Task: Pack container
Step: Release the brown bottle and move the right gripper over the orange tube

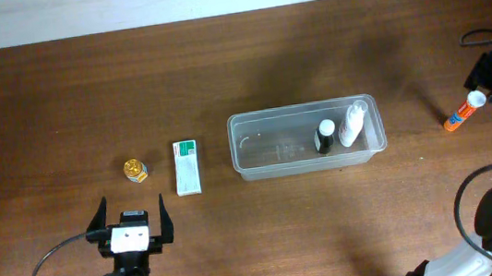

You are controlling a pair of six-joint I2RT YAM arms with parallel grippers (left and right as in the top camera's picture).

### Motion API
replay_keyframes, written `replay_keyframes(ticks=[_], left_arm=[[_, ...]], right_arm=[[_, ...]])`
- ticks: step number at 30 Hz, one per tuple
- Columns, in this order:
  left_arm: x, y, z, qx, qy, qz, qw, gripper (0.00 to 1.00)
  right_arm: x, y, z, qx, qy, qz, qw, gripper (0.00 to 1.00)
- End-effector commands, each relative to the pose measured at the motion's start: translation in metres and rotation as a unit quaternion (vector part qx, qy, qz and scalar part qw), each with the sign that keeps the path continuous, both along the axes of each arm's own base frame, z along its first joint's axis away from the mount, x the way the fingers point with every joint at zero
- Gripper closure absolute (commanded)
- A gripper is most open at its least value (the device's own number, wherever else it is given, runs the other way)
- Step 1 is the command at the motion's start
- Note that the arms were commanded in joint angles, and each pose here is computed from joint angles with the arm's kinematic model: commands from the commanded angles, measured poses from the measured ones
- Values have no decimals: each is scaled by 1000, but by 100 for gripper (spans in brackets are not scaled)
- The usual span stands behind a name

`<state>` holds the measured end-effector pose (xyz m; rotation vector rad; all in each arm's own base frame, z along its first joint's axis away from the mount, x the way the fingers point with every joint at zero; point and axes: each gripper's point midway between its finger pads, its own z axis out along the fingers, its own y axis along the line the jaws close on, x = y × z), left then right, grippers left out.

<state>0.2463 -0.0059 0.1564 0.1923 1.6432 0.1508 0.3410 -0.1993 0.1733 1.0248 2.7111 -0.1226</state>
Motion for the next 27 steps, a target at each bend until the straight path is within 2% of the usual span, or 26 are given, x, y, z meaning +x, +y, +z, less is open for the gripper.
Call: replay_keyframes(ticks=[1, 11, 13, 16, 22, 27], left_arm=[[0, -1, -1, 4, 0, -5, 1000, 1], [0, -1, -1, 4, 1, -5, 1000, 1], [0, -1, -1, 4, 0, -5, 1000, 1], [0, -1, -1, 4, 0, -5, 1000, 1], [0, -1, -1, 4, 0, -5, 1000, 1], [0, -1, -1, 4, 0, -5, 1000, 1]], right_arm=[[7, 0, -25, 21, 18, 9, 1000, 28], [17, -2, -69, 51, 50, 24, 997, 30], [18, -2, -71, 51, 50, 24, 997, 35], [21, -4, -71, 47, 45, 26, 998, 51], [22, -5, -71, 45, 42, 26, 998, 74], [24, -3, -70, 52, 37, 27, 998, 81]])
